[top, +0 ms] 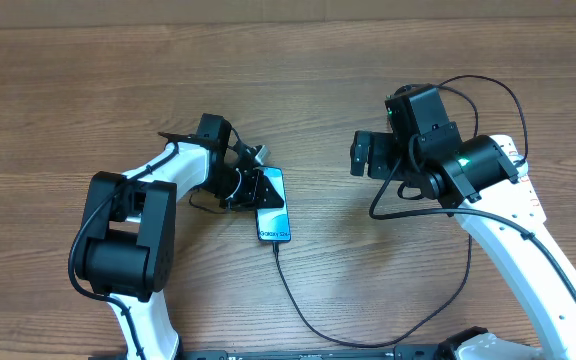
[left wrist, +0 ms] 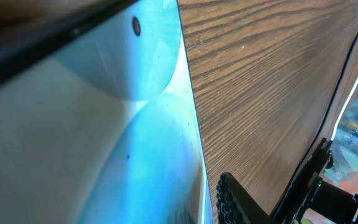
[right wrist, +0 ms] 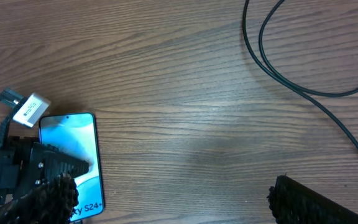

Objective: Plug charger to phone and switch on socket
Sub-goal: 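Open the left gripper and release the phone on the table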

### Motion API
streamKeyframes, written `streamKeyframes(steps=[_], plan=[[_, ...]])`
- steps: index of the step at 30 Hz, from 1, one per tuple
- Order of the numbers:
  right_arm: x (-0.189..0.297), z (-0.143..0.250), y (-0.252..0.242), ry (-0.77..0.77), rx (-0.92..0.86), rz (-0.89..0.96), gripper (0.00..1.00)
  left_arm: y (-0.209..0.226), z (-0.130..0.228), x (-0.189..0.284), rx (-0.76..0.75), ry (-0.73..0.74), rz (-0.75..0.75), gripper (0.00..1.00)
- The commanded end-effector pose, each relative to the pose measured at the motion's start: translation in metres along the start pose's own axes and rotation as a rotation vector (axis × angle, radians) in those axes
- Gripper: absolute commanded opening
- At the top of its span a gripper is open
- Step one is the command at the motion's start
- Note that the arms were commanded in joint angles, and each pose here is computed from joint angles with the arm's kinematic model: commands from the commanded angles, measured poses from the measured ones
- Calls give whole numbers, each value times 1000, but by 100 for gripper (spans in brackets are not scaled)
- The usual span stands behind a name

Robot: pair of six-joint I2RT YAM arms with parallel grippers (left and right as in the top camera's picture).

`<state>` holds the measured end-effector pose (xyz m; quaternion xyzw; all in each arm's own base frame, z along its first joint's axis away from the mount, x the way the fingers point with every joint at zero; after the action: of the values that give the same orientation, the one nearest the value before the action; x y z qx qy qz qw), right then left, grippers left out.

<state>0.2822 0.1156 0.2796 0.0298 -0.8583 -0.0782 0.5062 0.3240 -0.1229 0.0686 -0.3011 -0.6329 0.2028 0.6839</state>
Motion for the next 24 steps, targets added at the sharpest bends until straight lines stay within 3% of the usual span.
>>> streamKeyframes(steps=[1,10,24], plan=[[6,-3,2,-22,-7,-10,100,22,7,-6,46,26,-174,31],[6,-2,1,-15,-7,-7,100,34,13,-2,102,51,-332,40],[6,-2,1,-14,-7,-6,100,39,13,-1,185,28,-392,42]])
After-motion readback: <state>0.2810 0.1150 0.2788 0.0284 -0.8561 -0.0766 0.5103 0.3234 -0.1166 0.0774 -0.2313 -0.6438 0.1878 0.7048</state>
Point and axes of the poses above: each gripper's point midway between its finger pads, its own x axis back along the fingers, its own y axis along the line the jaws close on, z = x × y, the point moved 9 cm from there along x, back along the fingers
